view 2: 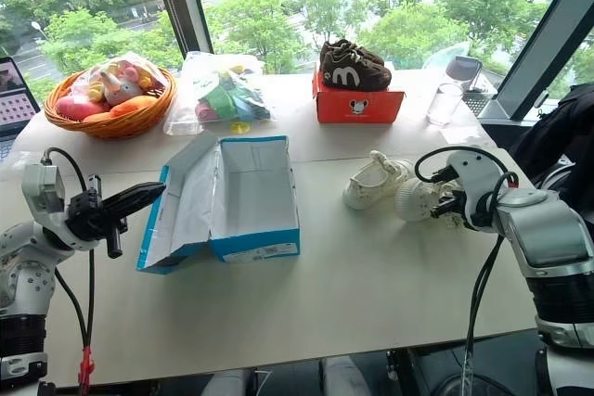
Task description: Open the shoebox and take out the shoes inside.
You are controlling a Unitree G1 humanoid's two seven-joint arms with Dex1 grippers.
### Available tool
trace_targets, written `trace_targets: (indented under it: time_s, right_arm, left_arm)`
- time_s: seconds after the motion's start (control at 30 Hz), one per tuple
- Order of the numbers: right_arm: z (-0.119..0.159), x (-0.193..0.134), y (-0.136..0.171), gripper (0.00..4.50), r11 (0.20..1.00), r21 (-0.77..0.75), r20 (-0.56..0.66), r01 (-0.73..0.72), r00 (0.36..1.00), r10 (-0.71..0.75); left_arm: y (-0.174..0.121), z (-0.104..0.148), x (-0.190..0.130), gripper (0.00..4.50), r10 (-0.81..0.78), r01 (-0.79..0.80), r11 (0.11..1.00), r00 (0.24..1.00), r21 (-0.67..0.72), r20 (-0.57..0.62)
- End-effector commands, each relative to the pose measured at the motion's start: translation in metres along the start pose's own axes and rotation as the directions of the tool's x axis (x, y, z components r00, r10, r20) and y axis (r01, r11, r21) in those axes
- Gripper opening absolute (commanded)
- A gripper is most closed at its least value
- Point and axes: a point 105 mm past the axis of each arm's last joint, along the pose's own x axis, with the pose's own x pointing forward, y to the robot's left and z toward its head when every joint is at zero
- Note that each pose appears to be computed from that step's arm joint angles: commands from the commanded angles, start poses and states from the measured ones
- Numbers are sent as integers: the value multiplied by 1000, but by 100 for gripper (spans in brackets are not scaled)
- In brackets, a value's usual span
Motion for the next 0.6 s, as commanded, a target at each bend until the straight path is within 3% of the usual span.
trace_targets:
  time_s: [0.03,0.1,0.23,0.4,0.53,0.6]
  right_arm:
    - [29,-8,-10,126,998,52,129,29,991,-36]
    - [39,-11,-13,183,997,69,166,43,985,-54]
    - [81,-33,-23,183,984,181,352,1,934,-65]
    - [103,-55,-14,183,992,109,428,-67,904,14]
    - [132,-91,25,183,966,-58,543,-253,803,243]
    - [122,-97,63,183,912,-187,518,-365,752,407]
  left_arm:
    - [-1,6,1,0,-9,9,1000,1000,26,3]
    - [0,6,1,0,-7,7,1000,1000,27,3]
    - [1,6,1,0,0,0,999,1000,34,2]
    - [4,6,1,0,26,-26,998,1000,48,-1]
    - [17,3,-3,0,145,-143,987,989,71,-30]
    - [22,0,-7,0,218,-214,973,975,89,-39]
